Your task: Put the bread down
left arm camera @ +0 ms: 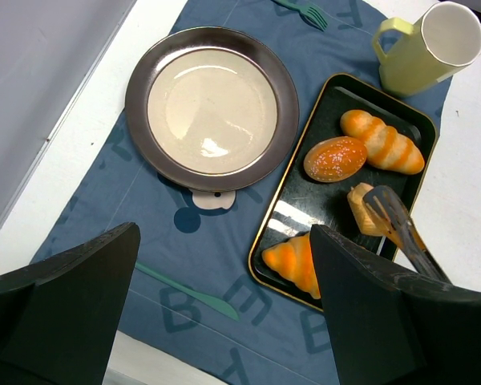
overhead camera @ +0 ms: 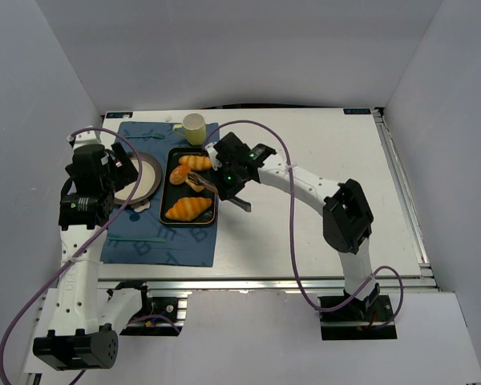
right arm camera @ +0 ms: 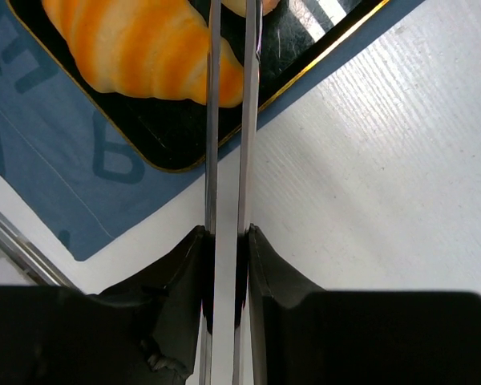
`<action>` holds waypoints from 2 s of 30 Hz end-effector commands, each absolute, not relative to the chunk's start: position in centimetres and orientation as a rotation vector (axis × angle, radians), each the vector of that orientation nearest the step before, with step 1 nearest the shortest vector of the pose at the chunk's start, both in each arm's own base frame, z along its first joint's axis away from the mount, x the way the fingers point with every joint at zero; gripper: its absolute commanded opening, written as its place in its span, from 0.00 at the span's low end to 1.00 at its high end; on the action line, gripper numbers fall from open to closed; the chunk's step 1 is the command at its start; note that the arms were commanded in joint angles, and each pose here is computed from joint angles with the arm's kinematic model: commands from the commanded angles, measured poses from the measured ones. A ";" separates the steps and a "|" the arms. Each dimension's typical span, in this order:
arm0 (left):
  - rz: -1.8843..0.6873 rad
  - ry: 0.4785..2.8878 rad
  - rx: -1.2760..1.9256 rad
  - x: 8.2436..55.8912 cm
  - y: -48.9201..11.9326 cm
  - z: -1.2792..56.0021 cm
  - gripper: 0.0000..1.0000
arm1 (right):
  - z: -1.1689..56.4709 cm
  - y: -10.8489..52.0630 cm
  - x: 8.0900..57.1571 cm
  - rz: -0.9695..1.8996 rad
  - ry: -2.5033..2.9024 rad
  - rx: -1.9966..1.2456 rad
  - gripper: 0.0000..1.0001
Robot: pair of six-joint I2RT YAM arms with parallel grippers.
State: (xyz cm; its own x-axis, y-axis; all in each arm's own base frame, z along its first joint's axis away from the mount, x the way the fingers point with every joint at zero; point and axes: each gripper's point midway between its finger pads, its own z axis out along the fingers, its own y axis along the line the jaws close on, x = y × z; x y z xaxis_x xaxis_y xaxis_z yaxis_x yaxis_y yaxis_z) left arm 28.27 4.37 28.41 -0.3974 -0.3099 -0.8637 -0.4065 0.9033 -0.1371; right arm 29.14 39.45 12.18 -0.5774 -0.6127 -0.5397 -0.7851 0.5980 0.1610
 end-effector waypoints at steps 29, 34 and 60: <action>0.080 1.651 -0.705 28.0 6.3 40.7 0.98 | 26.0 53.5 28.7 1.016 1.908 -1.116 0.15; 0.077 1.660 -0.692 28.0 6.1 39.9 0.98 | 26.0 55.8 29.6 1.071 1.834 -1.082 0.14; 0.085 1.741 -0.637 28.2 5.6 36.6 0.98 | 13.5 59.8 34.2 0.980 1.882 -1.052 0.24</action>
State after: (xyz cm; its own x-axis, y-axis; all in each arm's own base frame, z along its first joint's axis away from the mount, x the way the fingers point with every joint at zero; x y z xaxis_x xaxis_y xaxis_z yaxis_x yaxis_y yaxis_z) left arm 28.57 5.74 36.27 -0.1406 -0.3792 -0.9146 -0.4723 0.8375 -0.2746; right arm 33.04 58.49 9.31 -0.4492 -0.4036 -0.7971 -0.8705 0.3985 0.2889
